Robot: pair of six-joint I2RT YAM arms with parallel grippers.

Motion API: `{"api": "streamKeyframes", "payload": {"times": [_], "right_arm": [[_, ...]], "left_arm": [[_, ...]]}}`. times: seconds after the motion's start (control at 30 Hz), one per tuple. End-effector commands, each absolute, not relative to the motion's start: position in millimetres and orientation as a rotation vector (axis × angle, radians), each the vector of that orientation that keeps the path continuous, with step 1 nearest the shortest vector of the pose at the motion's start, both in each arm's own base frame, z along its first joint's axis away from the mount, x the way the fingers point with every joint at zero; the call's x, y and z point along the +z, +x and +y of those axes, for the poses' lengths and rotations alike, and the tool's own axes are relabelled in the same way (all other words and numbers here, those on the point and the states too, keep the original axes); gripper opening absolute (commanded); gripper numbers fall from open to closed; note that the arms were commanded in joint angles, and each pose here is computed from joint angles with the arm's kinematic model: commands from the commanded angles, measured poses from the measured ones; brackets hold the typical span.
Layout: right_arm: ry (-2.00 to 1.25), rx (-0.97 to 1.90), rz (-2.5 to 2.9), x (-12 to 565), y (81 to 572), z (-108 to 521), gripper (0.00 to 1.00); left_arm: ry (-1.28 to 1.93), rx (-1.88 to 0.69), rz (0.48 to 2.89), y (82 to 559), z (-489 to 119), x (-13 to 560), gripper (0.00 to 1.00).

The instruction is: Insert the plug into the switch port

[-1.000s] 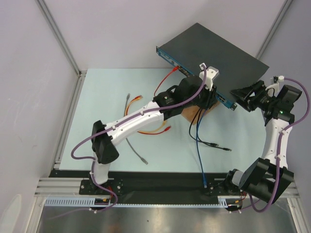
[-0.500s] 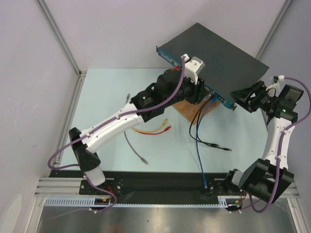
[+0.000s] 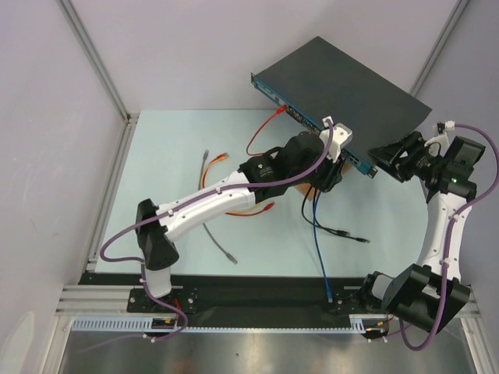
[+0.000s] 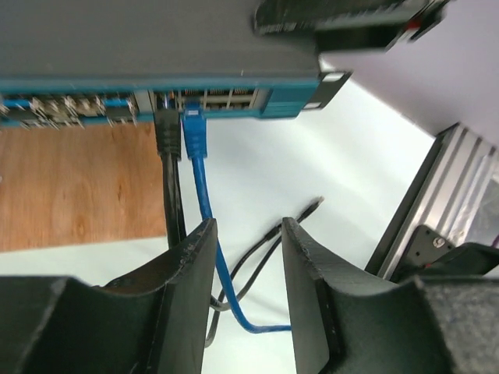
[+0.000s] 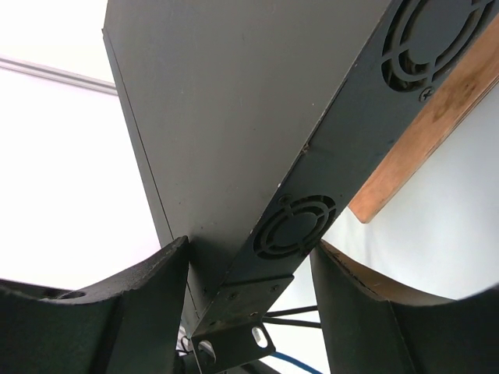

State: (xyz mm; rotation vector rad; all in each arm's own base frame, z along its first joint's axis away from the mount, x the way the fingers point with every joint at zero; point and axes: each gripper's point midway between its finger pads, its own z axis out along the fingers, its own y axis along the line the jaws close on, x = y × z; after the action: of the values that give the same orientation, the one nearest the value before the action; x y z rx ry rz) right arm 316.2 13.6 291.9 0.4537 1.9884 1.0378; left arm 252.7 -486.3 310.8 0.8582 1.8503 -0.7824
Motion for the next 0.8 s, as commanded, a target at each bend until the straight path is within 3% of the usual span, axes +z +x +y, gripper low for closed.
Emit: {"api": "streamKeyframes", "payload": {"times": [0.0, 0.43, 0.77], "right_arm": [[0.293, 1.153, 2.04, 291, 292, 51, 0.64], [0.294, 1.173, 2.04, 290, 289, 47, 0.76], [0.279, 1.247, 2.028, 294, 285, 56, 0.72]], "left_arm": [[0.838, -0.772, 1.835, 255, -488, 324, 0.44], [0.79, -0.709, 1.805, 267, -481, 342, 0.43], [0.818, -0.692, 1.854, 268, -484, 322, 0.43]]}}
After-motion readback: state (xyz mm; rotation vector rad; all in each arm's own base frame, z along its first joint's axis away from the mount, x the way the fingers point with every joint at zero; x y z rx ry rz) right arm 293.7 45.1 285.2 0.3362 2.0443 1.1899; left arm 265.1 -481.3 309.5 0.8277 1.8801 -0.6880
